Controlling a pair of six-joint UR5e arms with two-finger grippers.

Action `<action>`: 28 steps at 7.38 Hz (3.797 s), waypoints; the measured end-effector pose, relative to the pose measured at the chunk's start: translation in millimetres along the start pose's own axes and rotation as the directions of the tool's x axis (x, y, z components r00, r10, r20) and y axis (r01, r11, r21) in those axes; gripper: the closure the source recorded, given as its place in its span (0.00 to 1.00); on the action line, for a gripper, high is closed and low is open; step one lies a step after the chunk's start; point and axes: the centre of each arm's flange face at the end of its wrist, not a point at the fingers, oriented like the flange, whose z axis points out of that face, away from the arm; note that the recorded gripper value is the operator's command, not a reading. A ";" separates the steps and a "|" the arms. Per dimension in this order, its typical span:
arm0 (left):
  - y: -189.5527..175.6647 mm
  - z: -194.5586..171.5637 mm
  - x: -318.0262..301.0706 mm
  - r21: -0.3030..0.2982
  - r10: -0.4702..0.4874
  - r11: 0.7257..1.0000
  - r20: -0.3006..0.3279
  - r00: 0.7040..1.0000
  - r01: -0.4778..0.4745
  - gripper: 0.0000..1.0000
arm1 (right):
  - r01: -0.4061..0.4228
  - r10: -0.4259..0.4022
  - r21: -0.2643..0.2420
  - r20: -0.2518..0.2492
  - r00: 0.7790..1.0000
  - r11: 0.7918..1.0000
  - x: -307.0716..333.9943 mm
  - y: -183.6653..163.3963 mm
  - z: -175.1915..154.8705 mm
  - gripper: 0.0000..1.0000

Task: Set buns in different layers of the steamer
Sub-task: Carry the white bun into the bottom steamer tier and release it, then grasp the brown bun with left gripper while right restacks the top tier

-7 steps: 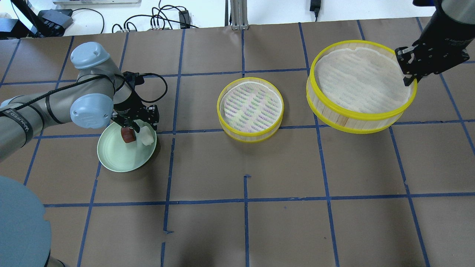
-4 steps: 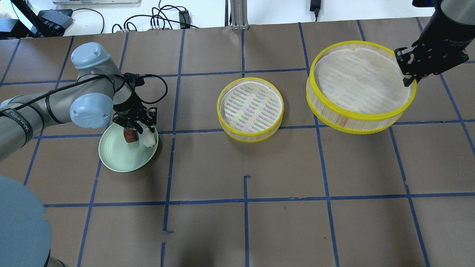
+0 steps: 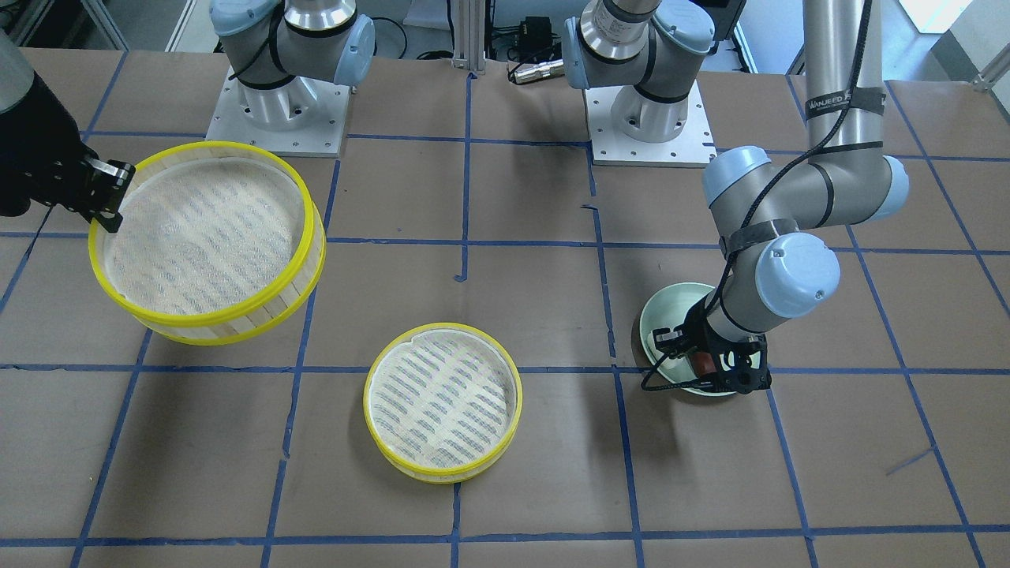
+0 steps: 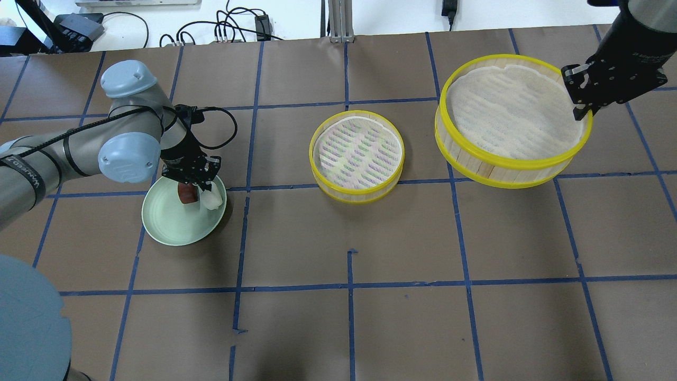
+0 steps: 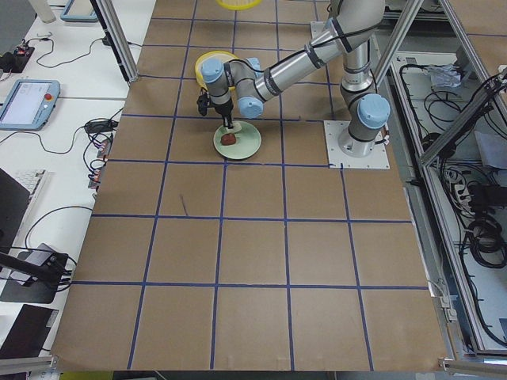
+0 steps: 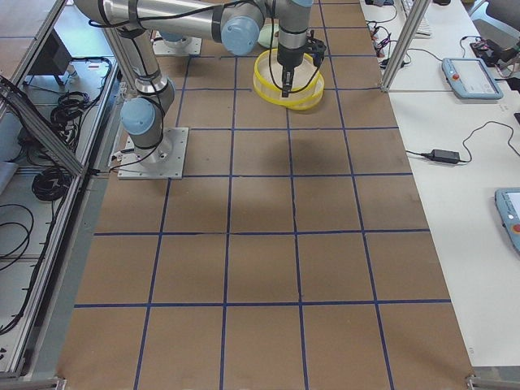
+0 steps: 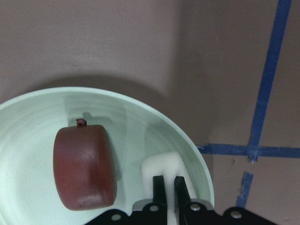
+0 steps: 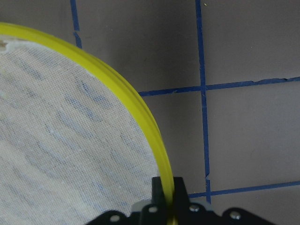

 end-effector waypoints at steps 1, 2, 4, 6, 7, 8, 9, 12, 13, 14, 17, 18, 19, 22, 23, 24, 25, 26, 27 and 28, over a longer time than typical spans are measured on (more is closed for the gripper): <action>-3.5 -14.0 0.2 0.021 0.002 1.000 0.006 1.000 -0.002 0.95 | 0.002 -0.002 0.001 0.000 1.000 1.000 -0.5 0.0 -0.6 0.87; -8.1 -32.8 1.3 0.035 0.004 0.999 0.007 1.000 -0.004 0.95 | 0.003 -0.003 0.002 0.001 1.000 1.000 -0.9 0.0 -0.8 0.87; -16.9 -69.3 26.8 0.064 0.000 0.998 -0.029 1.000 0.001 0.95 | 0.003 -0.003 0.002 0.001 1.000 1.000 -0.8 -0.5 -0.7 0.87; -21.7 -102.3 87.1 0.116 -0.054 0.991 -0.136 0.989 0.070 0.95 | 0.002 -0.002 -0.001 0.000 1.000 1.000 -0.4 -1.1 0.5 0.87; -20.1 -113.5 125.3 0.128 -0.077 0.986 -0.223 0.972 0.107 0.95 | 0.002 -0.002 -0.001 0.000 1.000 1.000 -0.3 -1.1 0.6 0.87; -17.0 -115.3 166.6 0.127 -0.080 0.984 -0.318 0.945 0.126 0.94 | 0.002 -0.002 0.000 0.000 1.000 1.000 -0.4 -1.0 0.3 0.87; -15.9 -100.6 201.8 0.106 -0.073 0.987 -0.375 0.924 0.120 0.88 | 0.002 -0.002 0.000 0.001 1.000 1.000 -0.5 -0.6 -0.2 0.87; -23.2 -44.6 255.0 0.106 -0.024 0.992 -0.420 0.907 0.075 0.03 | 0.004 -0.004 -0.001 0.002 1.000 1.000 -1.3 0.3 -0.2 0.86; -23.1 -43.6 257.4 0.121 -0.016 0.990 -0.426 0.905 0.074 0.00 | 0.004 -0.004 -0.001 0.002 1.000 1.000 -1.3 0.3 -0.2 0.86; -21.8 -44.3 257.5 0.131 -0.011 0.989 -0.426 0.905 0.074 0.00 | 0.004 -0.004 0.001 0.001 1.000 1.000 -1.4 0.2 -0.6 0.86; -27.0 -92.7 205.6 0.249 -0.017 0.964 -0.297 0.955 0.095 0.00 | -0.011 0.011 -0.003 0.003 1.000 1.000 -4.2 0.1 1.5 0.86; -34.4 -112.1 157.0 0.284 -0.043 0.952 -0.236 0.971 0.111 0.00 | -0.036 0.036 -0.009 0.004 0.999 0.999 -14.5 0.9 4.6 0.86; -41.9 -118.9 106.9 0.293 -0.066 0.948 -0.195 0.979 0.123 0.00 | -0.060 0.060 -0.017 0.000 0.998 0.998 -39.1 2.1 10.1 0.86; -33.8 -54.7 -20.6 0.211 -0.031 0.976 -0.099 0.995 0.051 0.09 | -0.112 0.112 0.006 -0.015 0.994 0.994 -146.7 -19.4 66.0 0.86; -23.7 -32.8 -36.0 0.180 -0.009 0.983 -0.092 0.996 0.026 0.09 | -0.117 0.118 0.014 -0.013 0.993 0.993 -173.1 -26.0 87.9 0.86; -14.8 -16.4 -42.6 0.152 0.002 0.988 -0.083 0.997 0.011 0.07 | -0.122 0.122 0.008 -0.010 0.993 0.993 -188.8 -27.6 106.1 0.86; -8.9 -6.9 -46.2 0.133 0.004 0.991 -0.066 0.998 0.005 0.06 | -0.124 0.124 0.006 -0.007 0.992 0.992 -196.9 -27.9 118.5 0.86; -3.8 -0.7 -48.6 0.117 0.002 0.993 -0.050 0.999 0.004 0.08 | -0.124 0.124 0.012 -0.003 0.992 0.992 -202.3 -27.6 124.2 0.86; 1.0 6.1 -50.3 0.098 0.002 0.995 -0.038 0.999 0.002 0.31 | -0.121 0.121 0.015 0.000 0.993 0.993 -206.1 -27.0 127.1 0.86; 3.6 13.4 -51.0 0.080 0.003 0.997 -0.034 0.999 0.000 0.64 | -0.122 0.122 0.018 0.004 0.993 0.992 -208.5 -27.4 128.8 0.86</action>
